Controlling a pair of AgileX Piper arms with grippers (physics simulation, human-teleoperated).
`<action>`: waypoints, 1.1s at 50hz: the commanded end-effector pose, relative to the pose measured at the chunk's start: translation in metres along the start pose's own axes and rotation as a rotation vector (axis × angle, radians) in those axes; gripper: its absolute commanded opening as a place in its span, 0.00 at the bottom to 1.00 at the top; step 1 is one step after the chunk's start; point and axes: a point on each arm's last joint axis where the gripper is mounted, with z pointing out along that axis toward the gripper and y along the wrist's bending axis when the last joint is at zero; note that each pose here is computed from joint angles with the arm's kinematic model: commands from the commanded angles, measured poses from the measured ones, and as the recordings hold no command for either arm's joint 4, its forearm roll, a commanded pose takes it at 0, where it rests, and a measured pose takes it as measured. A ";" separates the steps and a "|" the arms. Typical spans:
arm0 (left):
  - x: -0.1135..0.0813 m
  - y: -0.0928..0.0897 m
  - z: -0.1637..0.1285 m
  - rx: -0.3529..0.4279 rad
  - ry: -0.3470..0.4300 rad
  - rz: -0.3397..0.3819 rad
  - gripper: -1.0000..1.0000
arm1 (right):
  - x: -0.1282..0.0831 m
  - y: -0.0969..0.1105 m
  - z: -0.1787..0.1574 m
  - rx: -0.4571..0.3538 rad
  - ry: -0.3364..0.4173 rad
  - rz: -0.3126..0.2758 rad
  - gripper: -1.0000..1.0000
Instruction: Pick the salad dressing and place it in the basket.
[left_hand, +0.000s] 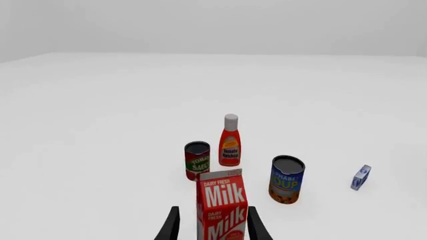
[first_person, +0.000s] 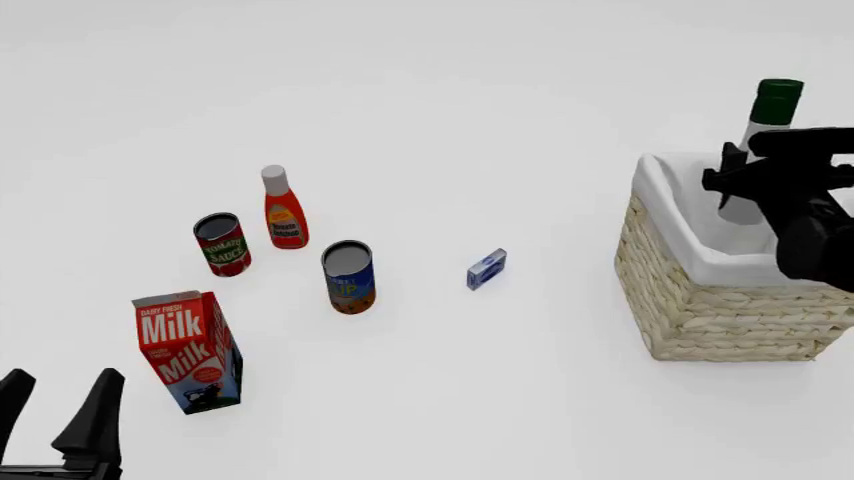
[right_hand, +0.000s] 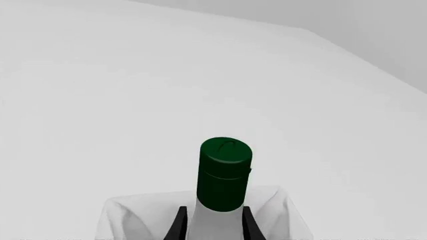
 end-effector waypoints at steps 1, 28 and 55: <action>0.000 0.000 0.000 0.000 0.001 -0.004 1.00 | 0.000 -0.002 0.001 0.003 0.007 0.015 0.00; 0.000 0.000 0.000 -0.004 0.005 -0.008 1.00 | 0.014 0.004 0.009 -0.013 0.051 0.028 0.00; 0.001 0.000 0.000 -0.004 0.008 -0.010 1.00 | 0.016 0.001 0.010 -0.006 0.064 0.043 1.00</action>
